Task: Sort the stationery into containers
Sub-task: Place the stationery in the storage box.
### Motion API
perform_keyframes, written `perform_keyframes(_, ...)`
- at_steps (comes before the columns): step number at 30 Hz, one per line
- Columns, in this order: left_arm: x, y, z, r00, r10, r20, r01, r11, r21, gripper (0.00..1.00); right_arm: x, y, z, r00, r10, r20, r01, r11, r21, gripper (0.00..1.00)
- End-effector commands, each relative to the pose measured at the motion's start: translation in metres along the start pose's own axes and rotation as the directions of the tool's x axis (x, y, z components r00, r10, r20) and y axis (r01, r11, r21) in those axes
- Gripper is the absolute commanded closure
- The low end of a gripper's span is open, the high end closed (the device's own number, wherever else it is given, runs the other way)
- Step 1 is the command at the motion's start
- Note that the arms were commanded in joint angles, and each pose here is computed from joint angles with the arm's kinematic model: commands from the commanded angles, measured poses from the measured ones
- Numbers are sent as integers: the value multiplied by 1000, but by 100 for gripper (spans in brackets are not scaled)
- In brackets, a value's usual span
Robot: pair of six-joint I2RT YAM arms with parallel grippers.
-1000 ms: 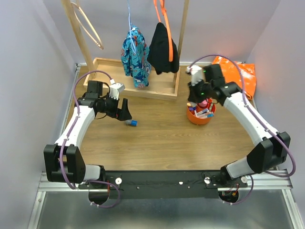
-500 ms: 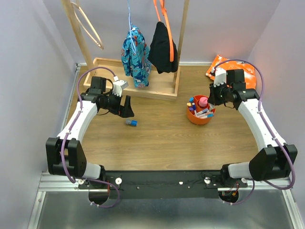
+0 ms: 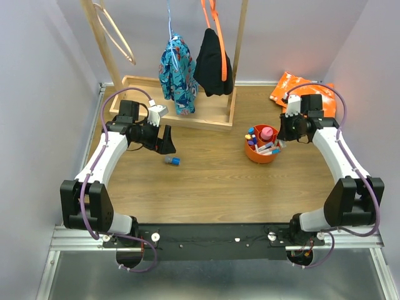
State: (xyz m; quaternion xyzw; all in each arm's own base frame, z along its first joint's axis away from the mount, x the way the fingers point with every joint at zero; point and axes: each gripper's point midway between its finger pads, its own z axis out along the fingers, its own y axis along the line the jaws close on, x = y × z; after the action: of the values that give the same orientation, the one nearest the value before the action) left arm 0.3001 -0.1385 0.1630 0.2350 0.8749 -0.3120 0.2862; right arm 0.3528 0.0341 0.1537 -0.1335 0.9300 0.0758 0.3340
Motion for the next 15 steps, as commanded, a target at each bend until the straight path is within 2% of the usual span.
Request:
perform_keyframes(1, 2, -3, -2, 1000, 6, -9, -6, 1000, 4, 1, -17, 1, 10, 999, 12, 33, -11, 999, -35, 98)
perform_keyframes(13, -1, 2, 3, 1000, -5, -14, 5, 1000, -2, 1, -22, 0, 32, 999, 53, 5, -53, 997, -59, 93)
perform_keyframes(15, -2, 2, 3, 1000, -6, -13, 6, 1000, -2, 1, -25, -2, 32, 998, 60, 6, -60, 997, -48, 83)
